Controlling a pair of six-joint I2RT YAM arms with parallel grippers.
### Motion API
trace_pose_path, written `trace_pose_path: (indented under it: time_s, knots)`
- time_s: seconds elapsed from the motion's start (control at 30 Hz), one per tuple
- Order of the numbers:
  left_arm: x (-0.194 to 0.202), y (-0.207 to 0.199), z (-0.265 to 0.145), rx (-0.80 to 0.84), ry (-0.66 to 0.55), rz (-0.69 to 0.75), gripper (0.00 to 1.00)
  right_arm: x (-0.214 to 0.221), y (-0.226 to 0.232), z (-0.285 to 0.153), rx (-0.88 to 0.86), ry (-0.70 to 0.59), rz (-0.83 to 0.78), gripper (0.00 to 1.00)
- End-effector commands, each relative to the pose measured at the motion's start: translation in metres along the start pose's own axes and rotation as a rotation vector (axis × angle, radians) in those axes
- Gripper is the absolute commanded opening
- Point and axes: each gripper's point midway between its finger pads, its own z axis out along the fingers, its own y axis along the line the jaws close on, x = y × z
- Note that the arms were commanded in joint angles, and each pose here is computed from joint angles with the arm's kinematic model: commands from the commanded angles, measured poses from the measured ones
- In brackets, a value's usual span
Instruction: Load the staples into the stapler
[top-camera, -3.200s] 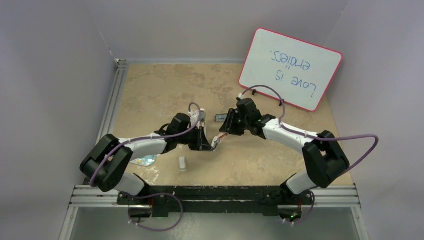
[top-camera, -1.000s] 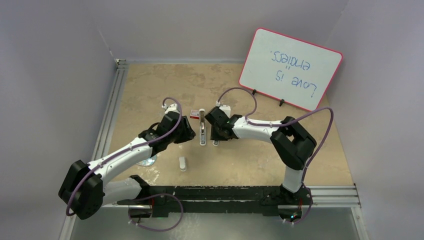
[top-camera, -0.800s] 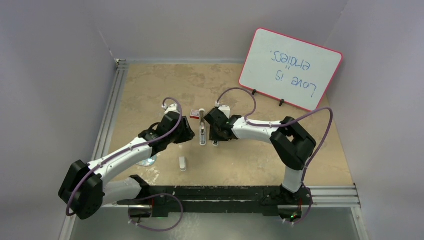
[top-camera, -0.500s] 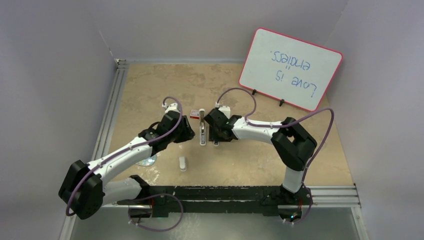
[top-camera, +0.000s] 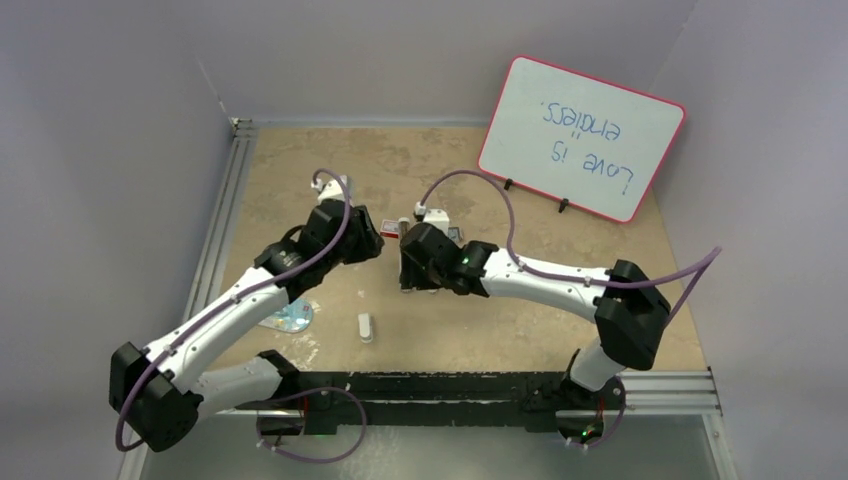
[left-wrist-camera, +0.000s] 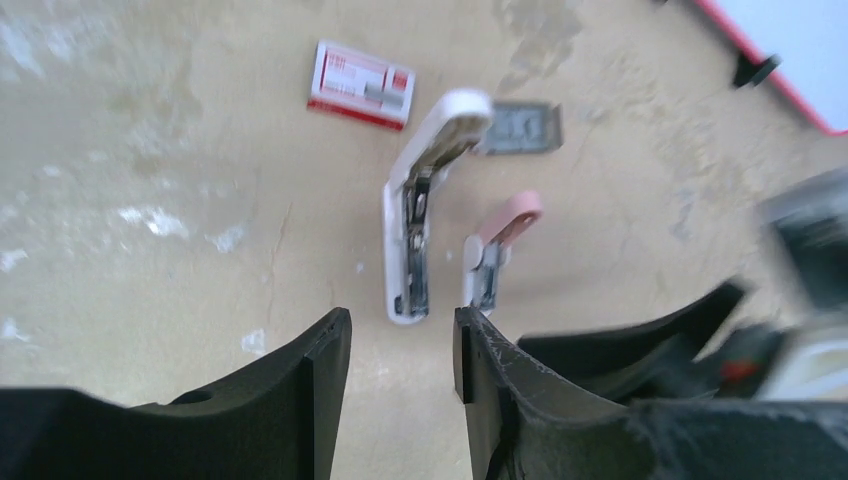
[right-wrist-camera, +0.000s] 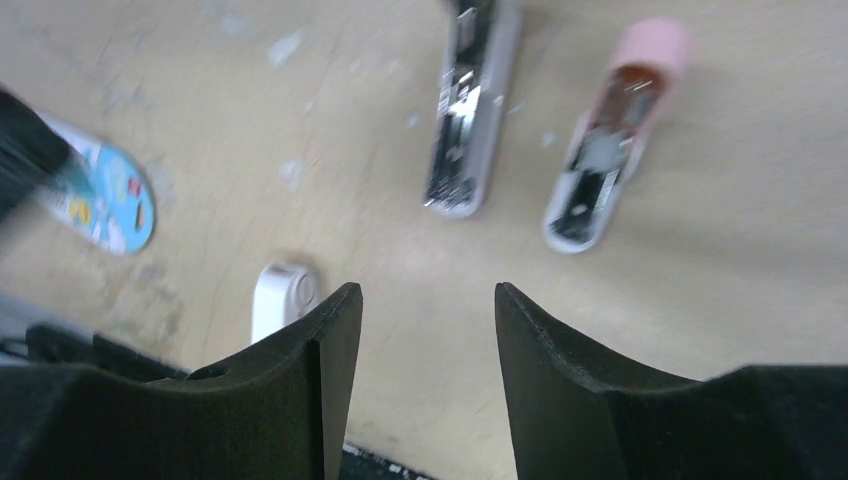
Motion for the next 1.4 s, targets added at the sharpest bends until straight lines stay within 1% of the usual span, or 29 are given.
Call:
trace_pose_path:
  time_s: [0.0,0.1,0.17,0.3,0.37,0.5,0.6,0.83,0.9,0.97,1.07,1.2,1.23,1.3,1.37]
  knots:
    - [-0.066,-0.014,-0.042,0.000,-0.176,0.066,0.43,0.017,0.048,-0.013,-0.136,0.027,-0.052,0.55]
    - [-0.094,-0.006,-0.058,-0.076,-0.225,0.094,0.46,0.039,0.072,-0.013,-0.218,0.072,-0.086,0.56]
    - [-0.109,0.001,-0.063,-0.107,-0.236,0.107,0.48,0.050,0.088,-0.015,-0.260,0.090,-0.120,0.60]
    - [-0.126,0.016,-0.060,-0.090,-0.215,0.077,0.48,0.068,0.112,-0.013,-0.290,0.105,-0.202,0.67]
    - [-0.124,0.020,-0.054,-0.089,-0.196,0.069,0.48,0.074,0.120,-0.009,-0.281,0.109,-0.231,0.69]
    - [-0.113,0.023,-0.041,-0.083,-0.145,0.053,0.48,0.089,0.128,0.006,-0.220,0.125,-0.289,0.70]
    - [-0.107,0.025,-0.035,-0.083,-0.121,0.049,0.49,0.099,0.118,0.017,-0.100,0.134,-0.310,0.65]
    - [-0.098,0.031,-0.029,-0.090,-0.111,0.049,0.57,0.114,0.104,0.024,-0.014,0.144,-0.344,0.62]
    - [-0.097,0.030,-0.028,-0.086,-0.110,0.045,0.58,0.114,0.100,0.025,0.010,0.140,-0.339,0.60]
    - [-0.096,0.030,-0.027,-0.084,-0.106,0.045,0.59,0.114,0.100,0.025,0.014,0.139,-0.326,0.56]
    - [-0.094,0.031,-0.025,-0.086,-0.098,0.045,0.59,0.115,0.101,0.025,0.013,0.138,-0.308,0.46]
    - [-0.091,0.029,-0.029,-0.071,-0.097,0.022,0.58,0.113,0.103,0.022,0.003,0.132,-0.279,0.28]
    - [-0.088,0.030,-0.029,-0.064,-0.102,0.016,0.58,0.114,0.101,0.021,0.008,0.137,-0.268,0.26]
    - [-0.083,0.031,-0.029,-0.056,-0.102,-0.003,0.58,0.111,0.097,0.019,0.019,0.122,-0.256,0.23]
    - [-0.071,0.034,-0.025,-0.062,-0.063,-0.030,0.58,0.106,0.093,0.017,0.032,0.100,-0.234,0.23]
